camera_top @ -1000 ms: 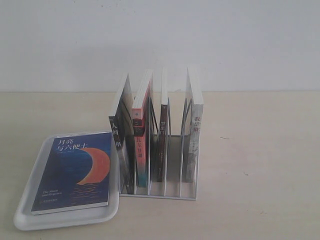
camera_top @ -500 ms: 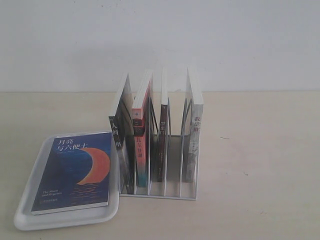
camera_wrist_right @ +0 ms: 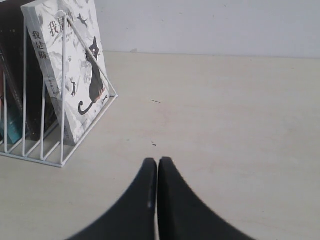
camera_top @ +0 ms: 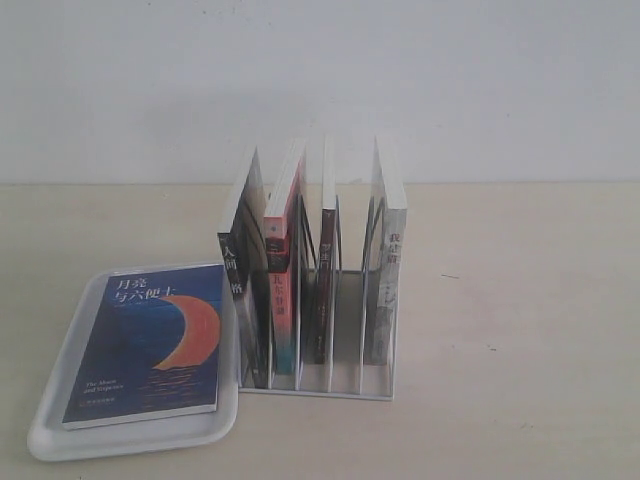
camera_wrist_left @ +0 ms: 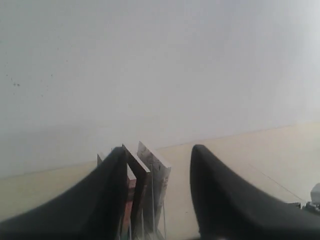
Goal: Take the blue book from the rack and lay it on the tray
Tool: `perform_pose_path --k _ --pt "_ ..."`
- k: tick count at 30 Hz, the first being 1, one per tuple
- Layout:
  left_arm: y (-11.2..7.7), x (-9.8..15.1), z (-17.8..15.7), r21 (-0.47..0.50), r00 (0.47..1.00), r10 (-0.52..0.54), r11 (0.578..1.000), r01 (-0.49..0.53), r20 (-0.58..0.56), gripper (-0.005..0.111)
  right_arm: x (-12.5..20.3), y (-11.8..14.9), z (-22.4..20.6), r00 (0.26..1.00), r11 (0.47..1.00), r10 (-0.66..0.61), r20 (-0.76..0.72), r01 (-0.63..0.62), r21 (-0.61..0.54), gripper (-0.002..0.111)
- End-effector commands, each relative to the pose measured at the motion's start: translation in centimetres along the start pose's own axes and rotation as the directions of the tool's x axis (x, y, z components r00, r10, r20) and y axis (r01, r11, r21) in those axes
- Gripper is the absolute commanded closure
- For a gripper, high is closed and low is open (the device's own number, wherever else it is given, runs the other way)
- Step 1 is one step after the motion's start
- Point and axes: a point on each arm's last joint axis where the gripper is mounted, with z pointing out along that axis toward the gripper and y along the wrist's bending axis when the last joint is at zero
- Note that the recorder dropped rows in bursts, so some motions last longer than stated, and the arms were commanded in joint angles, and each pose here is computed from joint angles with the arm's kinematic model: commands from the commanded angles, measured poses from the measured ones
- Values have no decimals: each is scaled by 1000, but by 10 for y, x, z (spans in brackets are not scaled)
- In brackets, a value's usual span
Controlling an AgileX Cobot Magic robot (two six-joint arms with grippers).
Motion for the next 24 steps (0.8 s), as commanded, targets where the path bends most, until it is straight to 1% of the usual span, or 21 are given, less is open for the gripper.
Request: perform_pose_path --k 1,4,7,8,9,14,19,24 --pt "10 16 8 -32 992 -127 991 128 4 67 -3 0 0 1000 1000 -4 30 4 1 108" --pt "20 31 24 -50 983 -183 982 183 15 67 -3 0 0 1000 1000 -4 30 4 1 108" --pt "31 45 41 -59 975 -214 974 217 53 67 -3 0 0 1000 1000 -4 30 4 1 108" --pt "33 49 46 -50 970 -235 970 238 55 67 -3 0 0 1000 1000 -4 30 4 1 108" --pt "36 52 53 -41 963 -258 964 262 82 67 -3 0 0 1000 1000 -4 30 4 1 108" --pt "53 78 80 -37 926 -359 930 366 118 67 -3 0 0 1000 1000 -4 30 4 1 108" --pt "71 107 100 -76 900 -406 904 421 158 67 -3 0 0 1000 1000 -4 30 4 1 108" --pt "83 133 112 -79 852 -487 858 508 194 67 -3 0 0 1000 1000 -4 30 4 1 108"
